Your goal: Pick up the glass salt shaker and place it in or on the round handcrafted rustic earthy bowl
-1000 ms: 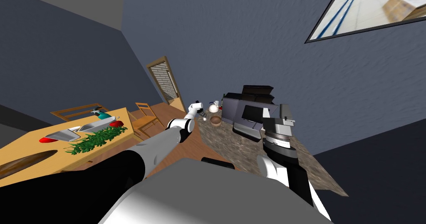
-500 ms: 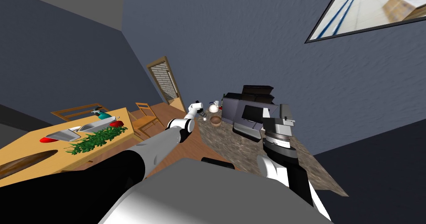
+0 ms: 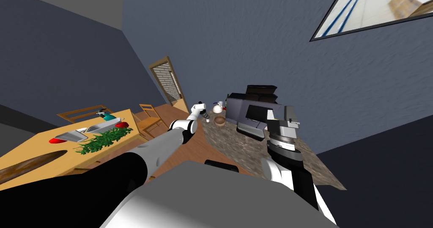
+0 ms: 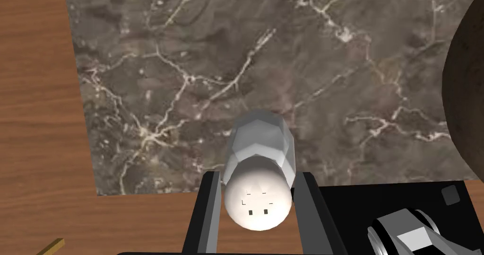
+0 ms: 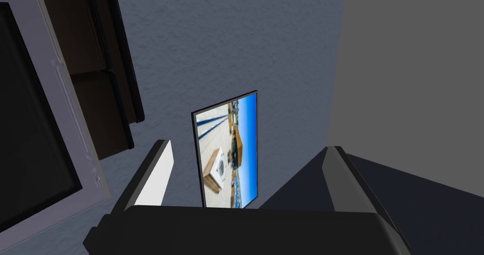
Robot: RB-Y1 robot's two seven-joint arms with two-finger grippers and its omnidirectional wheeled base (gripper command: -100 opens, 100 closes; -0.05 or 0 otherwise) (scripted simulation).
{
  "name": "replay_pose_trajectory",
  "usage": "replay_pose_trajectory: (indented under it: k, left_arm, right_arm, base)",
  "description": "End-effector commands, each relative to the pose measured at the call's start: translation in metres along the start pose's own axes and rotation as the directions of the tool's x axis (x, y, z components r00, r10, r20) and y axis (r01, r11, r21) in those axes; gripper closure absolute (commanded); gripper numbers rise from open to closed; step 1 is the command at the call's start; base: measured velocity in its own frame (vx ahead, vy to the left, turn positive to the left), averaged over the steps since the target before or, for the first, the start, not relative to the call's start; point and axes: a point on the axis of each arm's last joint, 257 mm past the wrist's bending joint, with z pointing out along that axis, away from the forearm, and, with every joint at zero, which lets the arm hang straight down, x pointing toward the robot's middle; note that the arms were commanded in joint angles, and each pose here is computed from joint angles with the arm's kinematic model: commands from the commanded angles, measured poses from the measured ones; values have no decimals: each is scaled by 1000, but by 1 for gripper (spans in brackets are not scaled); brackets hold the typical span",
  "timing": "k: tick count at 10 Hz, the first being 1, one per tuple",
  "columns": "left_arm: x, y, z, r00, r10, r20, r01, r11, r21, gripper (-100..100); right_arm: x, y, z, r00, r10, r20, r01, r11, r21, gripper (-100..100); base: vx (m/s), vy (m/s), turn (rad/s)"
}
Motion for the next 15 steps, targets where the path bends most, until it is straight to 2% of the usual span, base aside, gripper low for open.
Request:
replay_pose_trajectory:
  k: [1, 6, 11, 13, 15]
  left_arm:
    - [-11, -2, 0, 999, -8, 38, 8, 1000, -4, 100]
    - [-34, -12, -10, 992, -30, 122, 30, 1000, 1, 100]
    - [-49, -20, -28, 978, -52, 202, 51, 999, 9, 100]
    - [-48, -19, -36, 975, -53, 218, 52, 999, 11, 100]
    - [-24, -9, -54, 979, -43, 198, 41, 999, 12, 100]
  right_arm:
    - [0, 0, 0, 1000, 0, 0, 0, 1000, 0, 0]
    - [0, 0, 0, 1000, 0, 0, 0, 1000, 0, 0]
    - [0, 0, 0, 1000, 0, 0, 0, 1000, 0, 0]
    - [0, 0, 0, 1000, 0, 0, 0, 1000, 0, 0]
    - [0, 0, 0, 1000, 0, 0, 0, 1000, 0, 0]
  base:
    - [-183, 34, 22]
    - [-173, 34, 35]
    - [-184, 59, 25]
    - [-137, 32, -3]
    - [-40, -19, -74]
